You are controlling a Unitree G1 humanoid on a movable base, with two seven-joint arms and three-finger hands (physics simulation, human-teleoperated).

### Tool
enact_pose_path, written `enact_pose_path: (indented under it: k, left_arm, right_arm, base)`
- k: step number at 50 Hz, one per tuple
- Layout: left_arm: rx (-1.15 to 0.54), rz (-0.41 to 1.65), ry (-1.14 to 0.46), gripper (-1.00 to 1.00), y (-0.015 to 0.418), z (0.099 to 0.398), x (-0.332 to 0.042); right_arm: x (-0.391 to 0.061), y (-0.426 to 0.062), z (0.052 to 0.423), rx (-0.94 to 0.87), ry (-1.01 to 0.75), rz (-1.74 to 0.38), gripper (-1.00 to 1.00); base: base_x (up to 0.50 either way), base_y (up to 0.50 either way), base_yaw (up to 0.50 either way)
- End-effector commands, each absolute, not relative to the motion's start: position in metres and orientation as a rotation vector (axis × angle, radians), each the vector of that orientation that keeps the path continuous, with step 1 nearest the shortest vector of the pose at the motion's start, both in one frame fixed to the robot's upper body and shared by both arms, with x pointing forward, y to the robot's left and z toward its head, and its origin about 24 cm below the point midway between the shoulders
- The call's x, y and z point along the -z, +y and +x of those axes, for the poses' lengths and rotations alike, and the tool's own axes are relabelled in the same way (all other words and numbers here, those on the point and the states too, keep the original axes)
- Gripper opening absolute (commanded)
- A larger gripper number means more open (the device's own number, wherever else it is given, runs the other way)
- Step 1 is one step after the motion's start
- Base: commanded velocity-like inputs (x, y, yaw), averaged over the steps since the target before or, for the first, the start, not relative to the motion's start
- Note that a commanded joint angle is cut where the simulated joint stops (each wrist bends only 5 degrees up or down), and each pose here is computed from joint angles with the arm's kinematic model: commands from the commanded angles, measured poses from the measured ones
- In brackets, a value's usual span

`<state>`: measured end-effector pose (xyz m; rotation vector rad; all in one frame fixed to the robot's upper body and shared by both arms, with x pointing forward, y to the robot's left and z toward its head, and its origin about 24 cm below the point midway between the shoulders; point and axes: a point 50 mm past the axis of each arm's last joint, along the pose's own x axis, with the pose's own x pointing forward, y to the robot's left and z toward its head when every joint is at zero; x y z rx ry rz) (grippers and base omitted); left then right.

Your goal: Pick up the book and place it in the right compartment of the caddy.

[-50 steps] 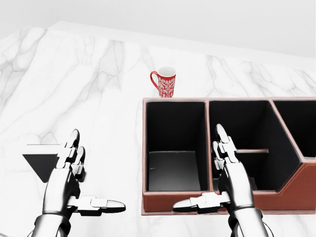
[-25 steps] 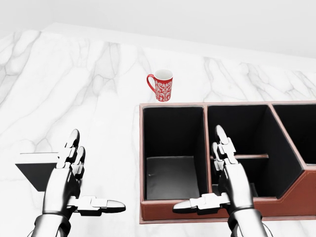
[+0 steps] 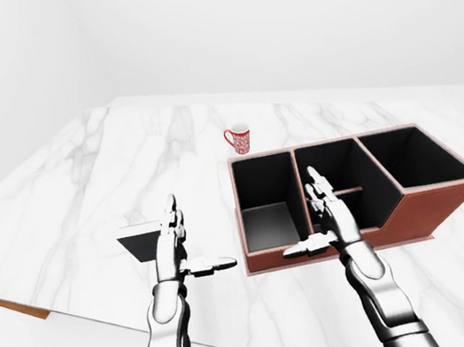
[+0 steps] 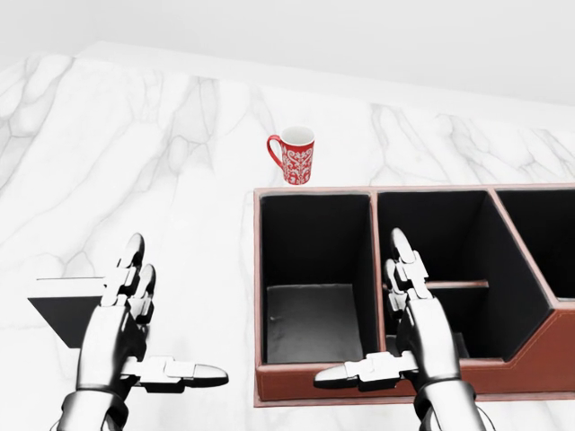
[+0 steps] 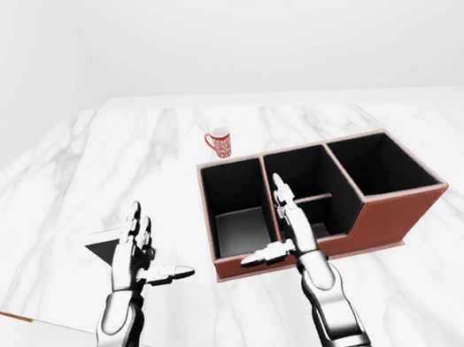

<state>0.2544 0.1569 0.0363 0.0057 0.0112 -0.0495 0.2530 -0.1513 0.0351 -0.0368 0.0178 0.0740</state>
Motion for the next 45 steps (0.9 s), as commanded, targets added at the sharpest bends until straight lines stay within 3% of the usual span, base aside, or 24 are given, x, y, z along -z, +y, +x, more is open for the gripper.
enact_pose_path:
  k: [1, 25, 28, 37, 45]
  left_arm:
    - [0.048, 0.003, 0.012, 1.00, 0.157, 0.255, -0.036]
    - [0.024, 0.123, -0.099, 1.00, 0.159, 0.249, -0.060]
    - [0.070, 0.284, -0.180, 1.00, 0.160, 0.250, -0.074]
    - [0.051, 0.847, -0.114, 1.00, 0.191, 0.254, -0.077]
    - [0.100, 1.070, -0.089, 1.00, 0.214, 0.268, -0.109]
  right_arm:
    - [-0.035, -0.151, 0.253, -0.073, 0.018, -0.036, 1.00]
    - [-0.035, -0.152, 0.254, -0.066, 0.022, -0.035, 1.00]
    - [-0.034, -0.152, 0.254, -0.066, 0.023, -0.036, 1.00]
    - [-0.033, -0.153, 0.255, -0.062, 0.026, -0.033, 1.00]
    - [-0.033, -0.153, 0.255, -0.061, 0.028, -0.033, 1.00]
  base:
    - [0.00, 0.00, 0.00]
    - [0.00, 0.00, 0.00]
    - [0.00, 0.00, 0.00]
    - [0.00, 0.00, 0.00]
    - [0.00, 0.00, 0.00]
